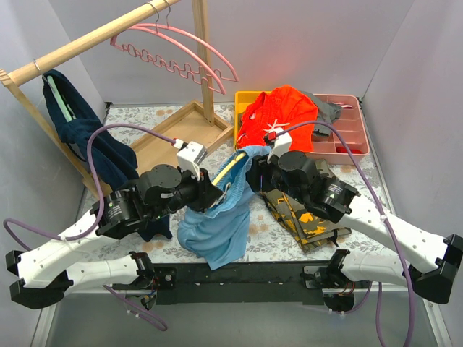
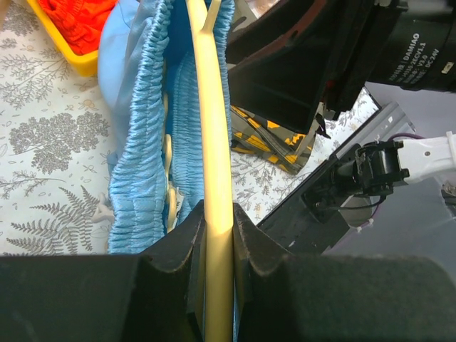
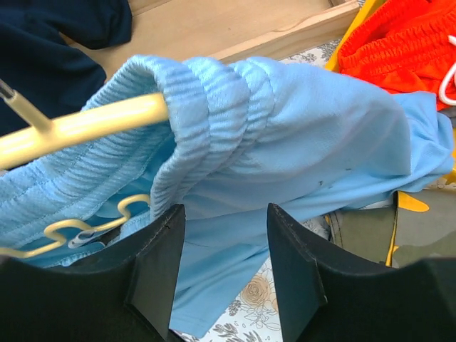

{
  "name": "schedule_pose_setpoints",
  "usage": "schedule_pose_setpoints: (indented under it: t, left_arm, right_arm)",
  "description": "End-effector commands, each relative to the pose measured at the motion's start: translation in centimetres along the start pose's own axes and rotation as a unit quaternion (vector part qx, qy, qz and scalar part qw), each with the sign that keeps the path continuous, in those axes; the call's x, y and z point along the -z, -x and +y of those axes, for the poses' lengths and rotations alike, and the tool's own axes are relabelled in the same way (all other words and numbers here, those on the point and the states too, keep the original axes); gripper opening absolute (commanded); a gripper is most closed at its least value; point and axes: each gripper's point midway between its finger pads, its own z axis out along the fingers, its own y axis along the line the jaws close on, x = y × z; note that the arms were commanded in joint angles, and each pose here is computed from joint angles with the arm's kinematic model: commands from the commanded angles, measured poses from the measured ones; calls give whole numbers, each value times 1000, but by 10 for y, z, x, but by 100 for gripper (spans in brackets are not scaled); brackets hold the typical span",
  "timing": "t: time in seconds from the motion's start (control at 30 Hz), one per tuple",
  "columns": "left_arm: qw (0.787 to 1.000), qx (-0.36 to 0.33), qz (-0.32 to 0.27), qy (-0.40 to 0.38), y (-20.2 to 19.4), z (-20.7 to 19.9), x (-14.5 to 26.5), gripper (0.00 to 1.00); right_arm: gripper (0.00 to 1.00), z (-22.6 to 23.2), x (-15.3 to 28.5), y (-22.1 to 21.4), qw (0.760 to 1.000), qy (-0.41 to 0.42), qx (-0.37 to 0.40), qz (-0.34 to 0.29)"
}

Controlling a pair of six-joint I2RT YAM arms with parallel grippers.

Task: Place the shorts on the hanger

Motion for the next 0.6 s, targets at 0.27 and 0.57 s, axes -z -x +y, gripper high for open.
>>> schedule_pose_setpoints:
  t: [0.27,0.57]
  left_arm:
    - [996,27,-85,8,35,4,13,0]
    - [995,31,-91,8,37,4,11,0]
  right_arm:
    - [53,15,24,21,996,54,-52,-53]
    - [57,40,9,21,994,86,-44,-43]
